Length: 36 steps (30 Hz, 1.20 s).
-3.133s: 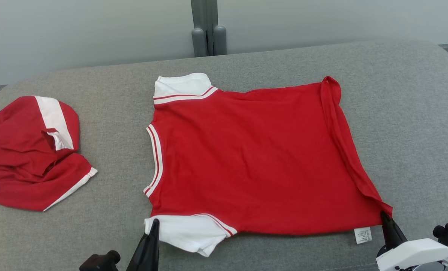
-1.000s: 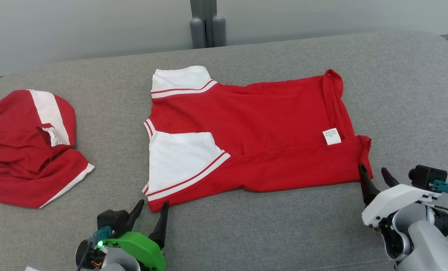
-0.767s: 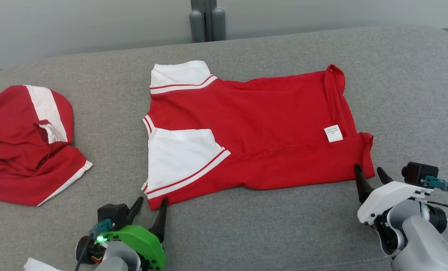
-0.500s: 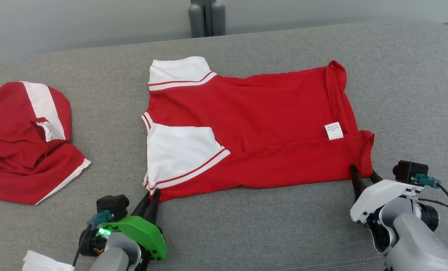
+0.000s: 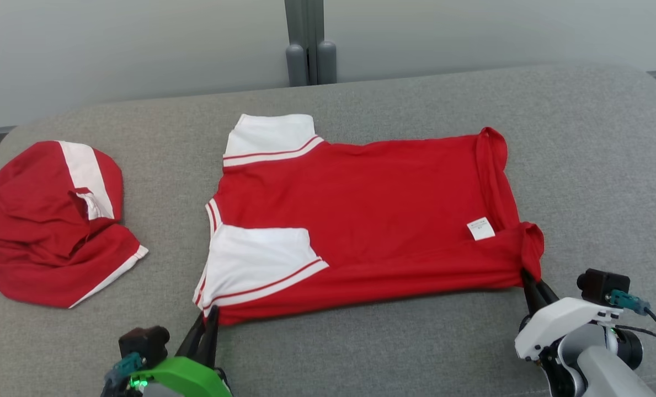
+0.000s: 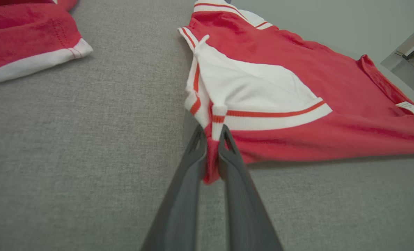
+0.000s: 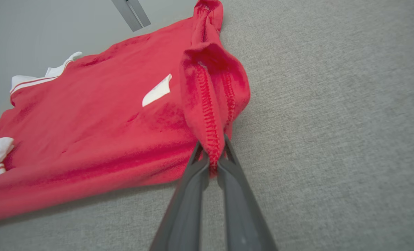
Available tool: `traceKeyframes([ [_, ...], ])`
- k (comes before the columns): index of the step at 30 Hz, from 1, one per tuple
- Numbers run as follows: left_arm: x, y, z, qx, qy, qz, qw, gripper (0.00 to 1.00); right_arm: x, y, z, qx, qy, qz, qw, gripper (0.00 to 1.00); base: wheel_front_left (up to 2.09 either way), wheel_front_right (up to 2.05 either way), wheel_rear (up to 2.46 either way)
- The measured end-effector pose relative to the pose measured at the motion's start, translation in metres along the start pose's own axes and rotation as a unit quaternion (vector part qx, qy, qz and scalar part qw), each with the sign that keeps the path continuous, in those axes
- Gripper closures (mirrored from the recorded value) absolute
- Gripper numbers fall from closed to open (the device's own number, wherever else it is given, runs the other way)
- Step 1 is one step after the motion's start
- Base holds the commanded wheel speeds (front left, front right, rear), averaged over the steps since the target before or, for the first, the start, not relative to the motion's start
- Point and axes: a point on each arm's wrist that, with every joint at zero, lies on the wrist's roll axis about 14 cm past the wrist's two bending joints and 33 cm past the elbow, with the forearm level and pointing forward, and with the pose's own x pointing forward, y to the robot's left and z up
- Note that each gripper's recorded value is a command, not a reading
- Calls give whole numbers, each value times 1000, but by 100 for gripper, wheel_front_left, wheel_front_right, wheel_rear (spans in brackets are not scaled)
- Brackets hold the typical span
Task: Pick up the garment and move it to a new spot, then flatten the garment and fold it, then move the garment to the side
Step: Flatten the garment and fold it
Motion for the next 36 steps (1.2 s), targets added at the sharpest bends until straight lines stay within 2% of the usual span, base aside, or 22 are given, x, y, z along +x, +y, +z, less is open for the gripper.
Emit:
traceKeyframes([
  [6, -31, -6, -16, -9, -1, 4, 1000, 100, -24, -3, 1, 1, -16, 7, 1000, 100, 0, 0, 0],
  [14, -51, -7, -35, -10, 15, 11, 1000, 100, -50, -12, -19, 21, 5, -4, 1000, 100, 0, 0, 0],
  [15, -51, -8, -36, -11, 17, 11, 1000, 100, -52, -13, -20, 24, 4, -6, 1000, 59, 0, 0, 0],
  [16, -51, -9, -36, -11, 17, 10, 1000, 75, -53, -13, -19, 24, 2, -8, 1000, 24, 0, 0, 0],
  [17, -51, -9, -35, -10, 15, 10, 1000, 0, -54, -14, -18, 27, 0, -10, 1000, 0, 0, 0, 0],
  [28, -44, -5, 17, 6, -67, 21, 998, 0, -56, 2, 34, -11, -96, 11, 995, 0, 0, 0, 0],
  [36, -43, 4, 76, 68, -145, 27, 987, 0, -60, 29, 79, -37, -178, 42, 982, 0, 0, 0, 0],
])
